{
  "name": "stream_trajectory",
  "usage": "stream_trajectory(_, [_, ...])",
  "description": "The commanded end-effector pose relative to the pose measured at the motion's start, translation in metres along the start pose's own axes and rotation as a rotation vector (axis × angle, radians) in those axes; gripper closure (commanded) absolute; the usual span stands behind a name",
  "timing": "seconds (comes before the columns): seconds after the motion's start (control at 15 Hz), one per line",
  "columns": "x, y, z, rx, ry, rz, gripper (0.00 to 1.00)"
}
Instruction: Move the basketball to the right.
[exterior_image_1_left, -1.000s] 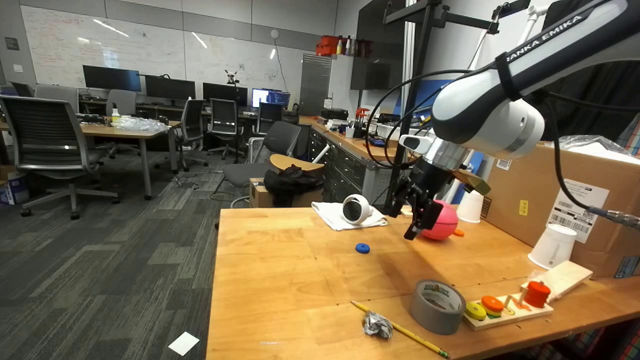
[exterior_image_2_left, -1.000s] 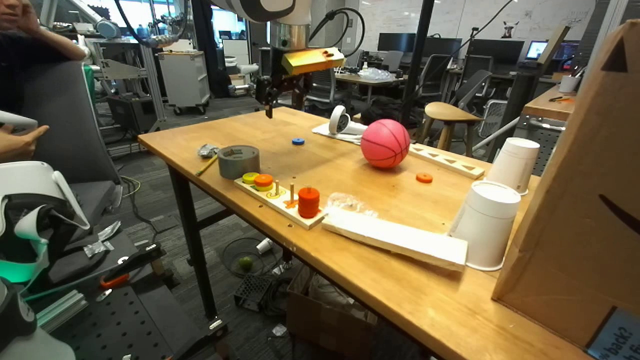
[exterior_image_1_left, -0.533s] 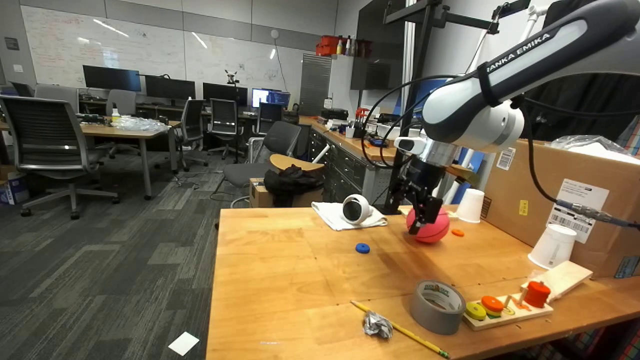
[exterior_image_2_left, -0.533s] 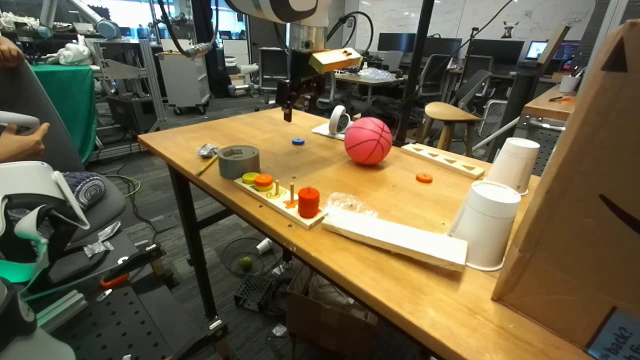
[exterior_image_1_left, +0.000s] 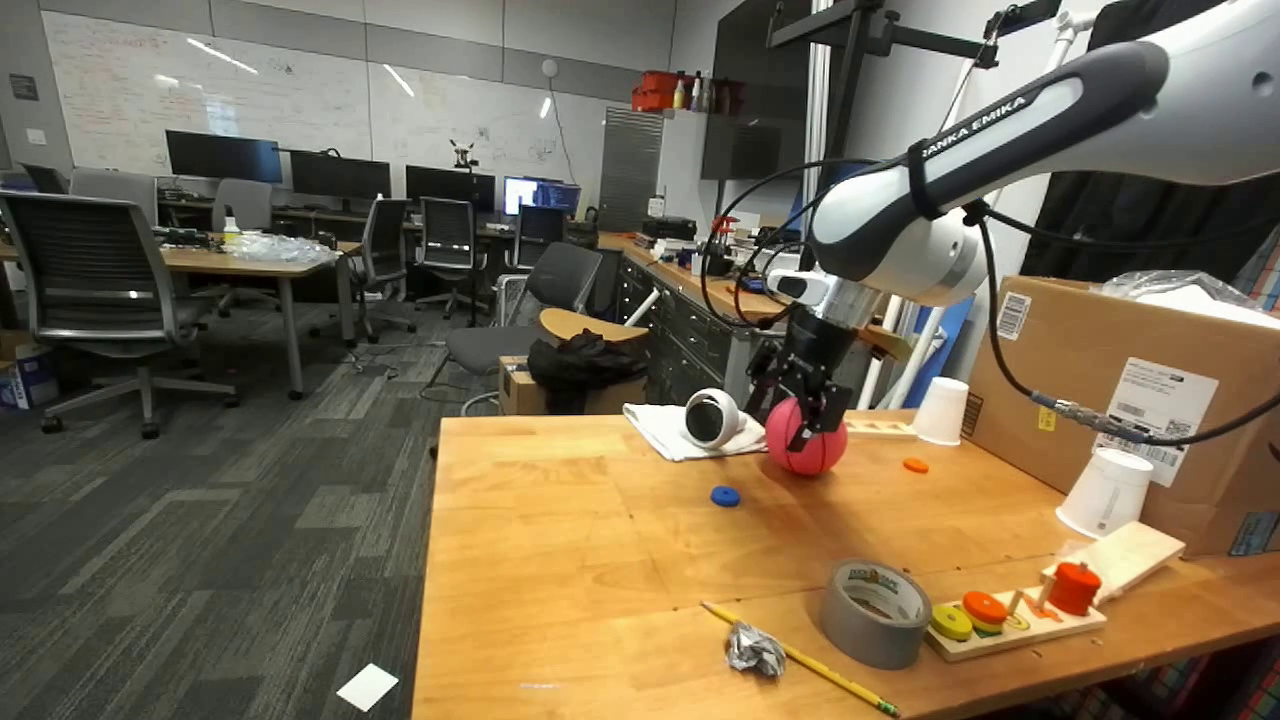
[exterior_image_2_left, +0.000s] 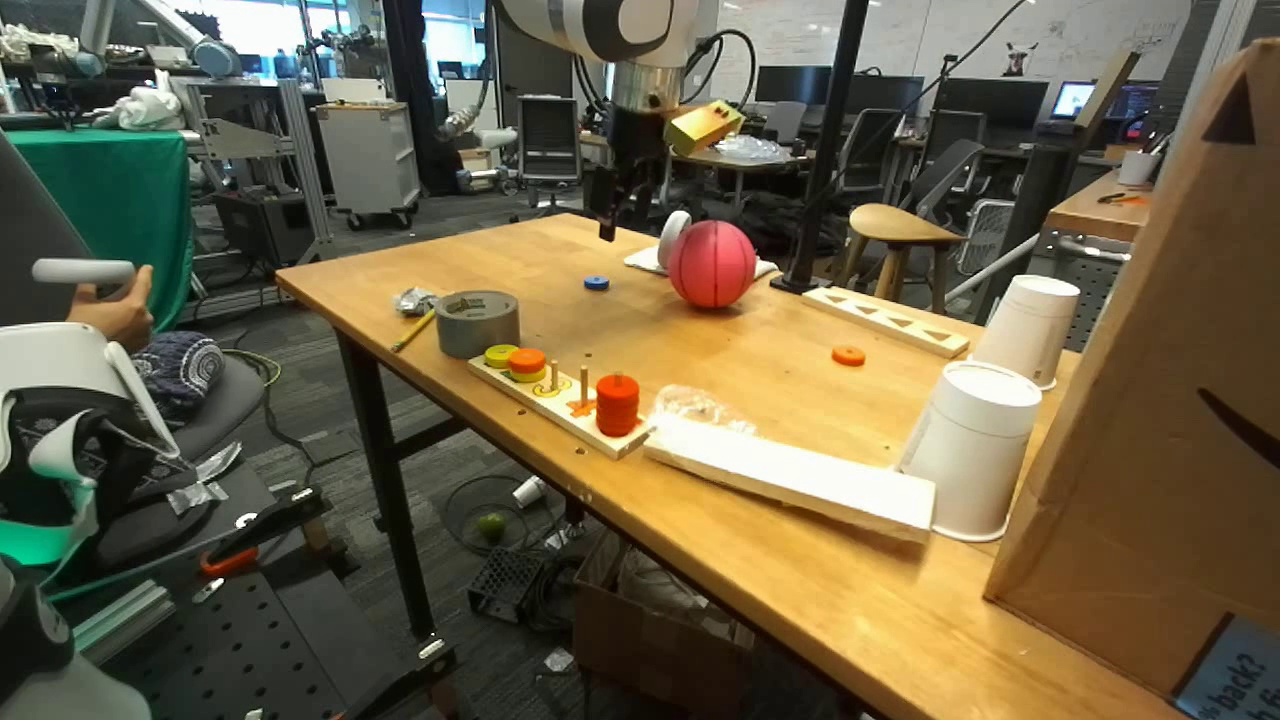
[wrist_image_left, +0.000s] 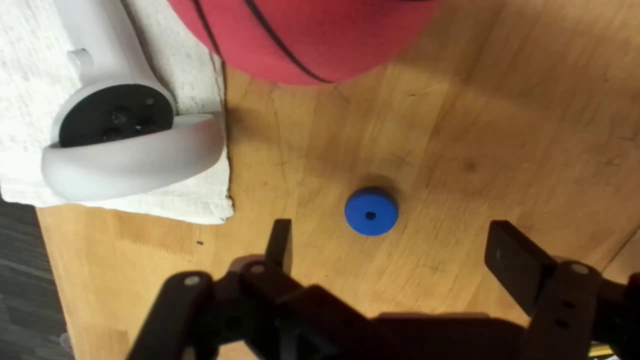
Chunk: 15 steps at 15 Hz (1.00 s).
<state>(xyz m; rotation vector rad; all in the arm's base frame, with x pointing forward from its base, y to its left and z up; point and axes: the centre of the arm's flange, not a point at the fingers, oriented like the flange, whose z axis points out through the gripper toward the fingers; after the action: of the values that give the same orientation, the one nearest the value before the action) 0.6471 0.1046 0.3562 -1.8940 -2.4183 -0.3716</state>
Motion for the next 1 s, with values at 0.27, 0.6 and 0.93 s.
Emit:
stream_trajectory(0.27, [-0.027, 0.070, 0.013, -0.042, 0.059, -0.038, 0.00])
stream_trajectory(0.6, [-0.048, 0.098, 0.011, -0.066, 0.056, -0.009, 0.00])
stream_trajectory(0.93, [-0.077, 0.096, 0.000, -0.010, -0.150, 0.135, 0.00])
